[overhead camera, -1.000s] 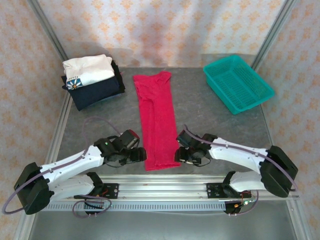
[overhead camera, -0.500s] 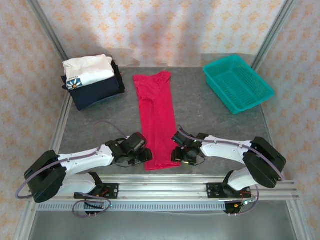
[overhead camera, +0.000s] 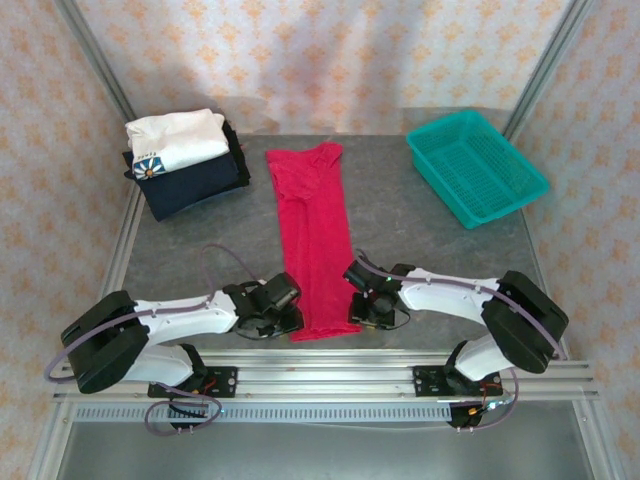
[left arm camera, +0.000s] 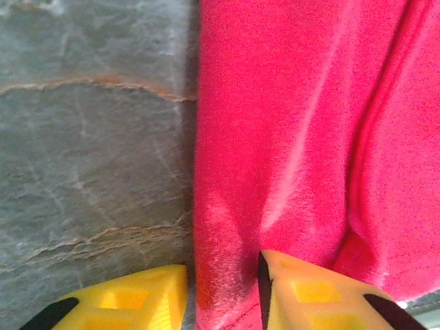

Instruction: Fold and stack the t-shirts

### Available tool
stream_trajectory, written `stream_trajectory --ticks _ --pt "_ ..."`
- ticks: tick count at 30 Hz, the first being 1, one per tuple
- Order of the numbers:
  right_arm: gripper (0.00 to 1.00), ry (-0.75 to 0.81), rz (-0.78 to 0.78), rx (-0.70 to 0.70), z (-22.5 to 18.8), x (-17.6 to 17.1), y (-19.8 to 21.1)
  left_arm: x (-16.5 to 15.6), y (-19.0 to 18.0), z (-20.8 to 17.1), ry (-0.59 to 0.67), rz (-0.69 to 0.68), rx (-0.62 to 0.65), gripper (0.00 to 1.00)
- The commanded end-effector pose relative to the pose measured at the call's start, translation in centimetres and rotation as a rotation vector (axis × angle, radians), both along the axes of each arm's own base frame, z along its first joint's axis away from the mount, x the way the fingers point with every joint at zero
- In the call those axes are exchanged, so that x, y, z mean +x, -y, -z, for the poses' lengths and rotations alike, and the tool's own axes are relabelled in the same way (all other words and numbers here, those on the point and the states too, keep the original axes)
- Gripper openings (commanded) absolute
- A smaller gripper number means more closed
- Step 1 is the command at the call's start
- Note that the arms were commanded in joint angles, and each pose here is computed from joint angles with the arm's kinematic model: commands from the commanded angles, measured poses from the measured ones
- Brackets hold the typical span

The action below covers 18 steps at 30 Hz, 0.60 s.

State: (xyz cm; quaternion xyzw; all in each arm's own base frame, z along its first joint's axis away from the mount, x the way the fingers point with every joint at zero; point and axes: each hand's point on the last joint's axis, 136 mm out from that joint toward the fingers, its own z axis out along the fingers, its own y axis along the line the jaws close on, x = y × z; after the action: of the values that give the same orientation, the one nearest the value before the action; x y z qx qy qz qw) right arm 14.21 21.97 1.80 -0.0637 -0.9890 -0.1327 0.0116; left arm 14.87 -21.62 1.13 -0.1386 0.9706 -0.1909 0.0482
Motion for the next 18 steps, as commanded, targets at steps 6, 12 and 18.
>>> stream_trajectory --ticks 6,12,18 --pt "0.06 0.046 -0.001 0.141 -1.4 1.5 -3.6 1.8 3.4 -0.7 0.042 0.010 -0.043 0.12" --pt "0.00 0.060 0.013 0.137 -2.3 1.0 -2.6 0.9 1.0 -1.6 0.060 -0.003 0.009 0.00" --pt "0.00 0.046 0.010 0.120 -2.6 0.3 -1.7 0.1 -1.6 -3.0 0.103 -0.042 0.024 0.00"
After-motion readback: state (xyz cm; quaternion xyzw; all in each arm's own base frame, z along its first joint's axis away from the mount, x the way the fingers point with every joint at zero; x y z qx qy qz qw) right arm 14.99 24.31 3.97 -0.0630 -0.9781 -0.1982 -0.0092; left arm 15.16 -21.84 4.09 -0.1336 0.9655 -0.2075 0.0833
